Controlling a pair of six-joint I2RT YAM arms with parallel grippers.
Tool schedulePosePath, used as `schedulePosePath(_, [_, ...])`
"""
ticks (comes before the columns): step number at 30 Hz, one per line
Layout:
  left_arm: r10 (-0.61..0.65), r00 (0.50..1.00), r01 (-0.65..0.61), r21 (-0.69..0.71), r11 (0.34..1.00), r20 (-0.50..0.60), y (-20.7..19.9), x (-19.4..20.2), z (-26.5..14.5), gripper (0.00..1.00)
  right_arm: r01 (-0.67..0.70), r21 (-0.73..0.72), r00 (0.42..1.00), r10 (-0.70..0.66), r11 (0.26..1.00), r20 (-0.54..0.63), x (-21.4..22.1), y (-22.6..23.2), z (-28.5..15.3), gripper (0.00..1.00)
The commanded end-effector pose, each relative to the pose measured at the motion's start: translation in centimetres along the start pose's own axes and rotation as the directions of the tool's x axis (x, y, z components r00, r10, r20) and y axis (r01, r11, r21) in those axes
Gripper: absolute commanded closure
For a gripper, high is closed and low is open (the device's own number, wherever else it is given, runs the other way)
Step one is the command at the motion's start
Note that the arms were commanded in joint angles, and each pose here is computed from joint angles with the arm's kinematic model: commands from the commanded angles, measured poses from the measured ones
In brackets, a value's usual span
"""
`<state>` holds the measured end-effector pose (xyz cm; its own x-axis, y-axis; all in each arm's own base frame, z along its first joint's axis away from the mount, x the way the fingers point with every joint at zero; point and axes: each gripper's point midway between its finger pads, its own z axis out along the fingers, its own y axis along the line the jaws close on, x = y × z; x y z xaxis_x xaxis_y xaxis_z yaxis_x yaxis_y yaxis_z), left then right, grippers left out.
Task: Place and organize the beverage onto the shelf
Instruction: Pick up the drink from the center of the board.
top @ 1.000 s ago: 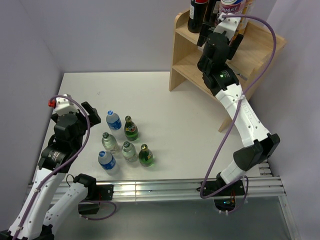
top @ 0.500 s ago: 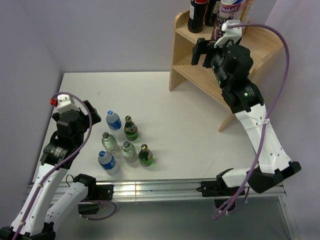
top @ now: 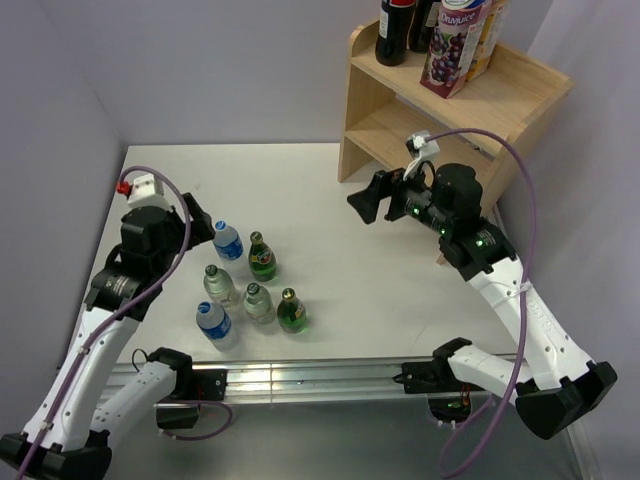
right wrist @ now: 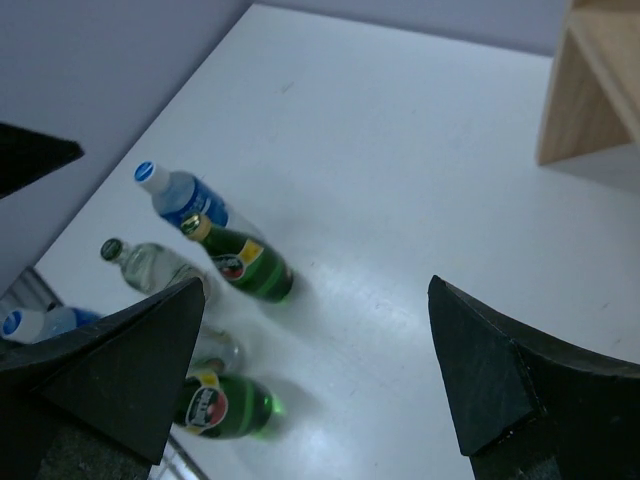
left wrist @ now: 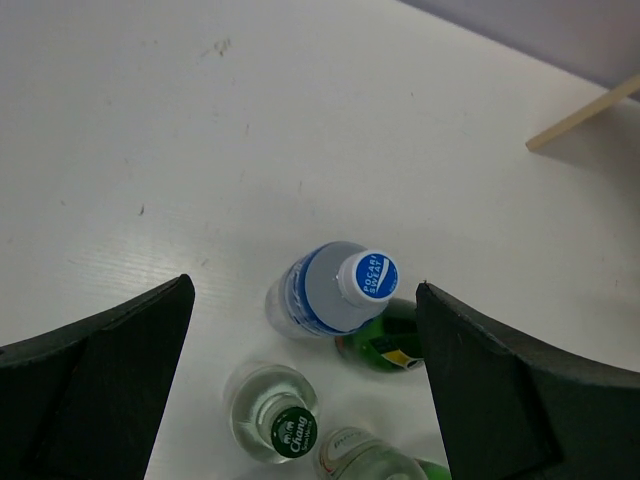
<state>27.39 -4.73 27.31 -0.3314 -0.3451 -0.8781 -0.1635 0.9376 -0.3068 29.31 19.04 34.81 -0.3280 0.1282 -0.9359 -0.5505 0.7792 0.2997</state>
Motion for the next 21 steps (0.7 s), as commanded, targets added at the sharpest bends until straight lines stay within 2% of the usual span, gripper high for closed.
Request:
schedulePosePath(1, [-0.011,0.998,0.016,0.066,0.998,-0.067,-1.9,0.3,0.3,0.01,-0.044,-0.159,0.996,0.056,0.986,0.072,-1.7,3.5,-1.5,0.0])
schedulePosePath(4, [0.002,0.993,0.004,0.046,0.999,-0.121,-1.8,1.3,1.1,0.0,-0.061,-0.164,0.998,0.065,0.985,0.019,0.3,3.3,-1.8,0.0])
schedulePosePath(12, [0.055,0.983,-0.052,0.021,0.998,-0.173,-2.3,2.6,2.1,0.01,-0.069,-0.114,0.998,0.07,0.991,0.0,3.1,2.2,-3.1,0.0])
schedulePosePath(21, [0.107,0.967,-0.117,-0.032,0.993,-0.232,-2.9,4.4,3.6,0.01,-0.061,-0.215,0.998,0.059,0.975,-0.014,5.3,3.6,-4.4,0.02])
